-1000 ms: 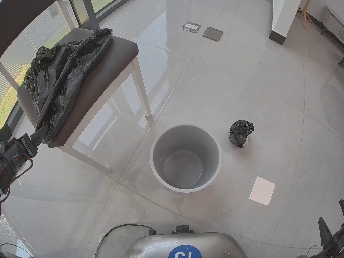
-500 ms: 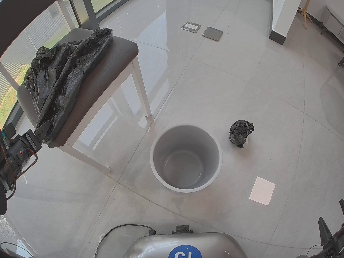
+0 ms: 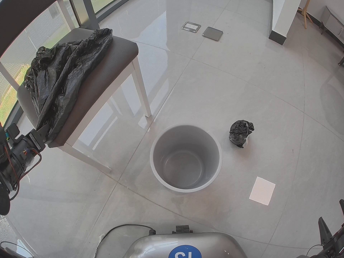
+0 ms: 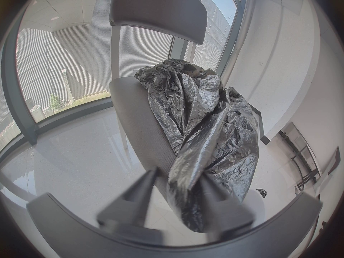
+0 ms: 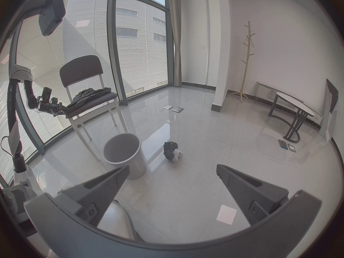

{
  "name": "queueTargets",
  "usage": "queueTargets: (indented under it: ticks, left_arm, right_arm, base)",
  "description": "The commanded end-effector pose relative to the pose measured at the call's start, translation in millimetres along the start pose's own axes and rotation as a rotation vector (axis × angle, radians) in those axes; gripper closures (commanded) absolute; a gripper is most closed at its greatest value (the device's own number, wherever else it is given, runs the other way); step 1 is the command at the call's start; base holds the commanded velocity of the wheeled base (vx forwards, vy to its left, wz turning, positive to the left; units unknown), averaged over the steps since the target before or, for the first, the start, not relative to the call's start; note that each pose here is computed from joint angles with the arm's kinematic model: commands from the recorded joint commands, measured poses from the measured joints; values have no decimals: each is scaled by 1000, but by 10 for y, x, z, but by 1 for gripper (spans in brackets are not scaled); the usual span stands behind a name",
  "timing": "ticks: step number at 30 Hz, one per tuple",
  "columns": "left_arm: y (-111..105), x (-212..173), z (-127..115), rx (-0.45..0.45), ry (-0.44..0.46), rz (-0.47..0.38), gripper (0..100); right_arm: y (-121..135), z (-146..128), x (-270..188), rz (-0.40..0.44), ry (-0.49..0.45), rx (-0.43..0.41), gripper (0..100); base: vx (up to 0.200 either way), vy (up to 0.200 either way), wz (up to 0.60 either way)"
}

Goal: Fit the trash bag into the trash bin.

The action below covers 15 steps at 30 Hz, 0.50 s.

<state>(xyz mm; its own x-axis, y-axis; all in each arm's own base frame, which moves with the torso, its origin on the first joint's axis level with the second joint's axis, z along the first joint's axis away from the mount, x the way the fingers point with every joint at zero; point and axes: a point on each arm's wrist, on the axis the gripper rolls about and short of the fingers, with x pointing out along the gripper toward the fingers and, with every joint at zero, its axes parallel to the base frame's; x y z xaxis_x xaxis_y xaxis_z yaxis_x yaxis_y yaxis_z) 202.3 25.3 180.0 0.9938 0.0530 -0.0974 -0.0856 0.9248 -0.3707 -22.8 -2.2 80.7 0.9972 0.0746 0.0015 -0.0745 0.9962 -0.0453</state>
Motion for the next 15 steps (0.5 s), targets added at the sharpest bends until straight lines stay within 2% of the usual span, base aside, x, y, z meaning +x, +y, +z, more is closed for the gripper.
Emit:
queueTargets:
  ticks: [1, 11, 13, 15]
  left_arm:
    - [-9, -8, -19, -2, 7, -5, 100]
    - [-65, -76, 12, 7, -9, -38, 100]
    - [-106, -144, -81, 33, 30, -57, 100]
    - [-106, -223, -88, 110, 16, -61, 100]
  right_arm:
    - [2, -53, 1, 1, 1, -1, 0]
    - [2, -48, 0, 0, 0, 2, 0]
    - [2, -48, 0, 0, 0, 4, 0]
    - [2, -48, 0, 0, 0, 4, 0]
  base:
    - [0, 0, 0]
    - [0, 0, 0]
    - [0, 0, 0]
    - [0, 0, 0]
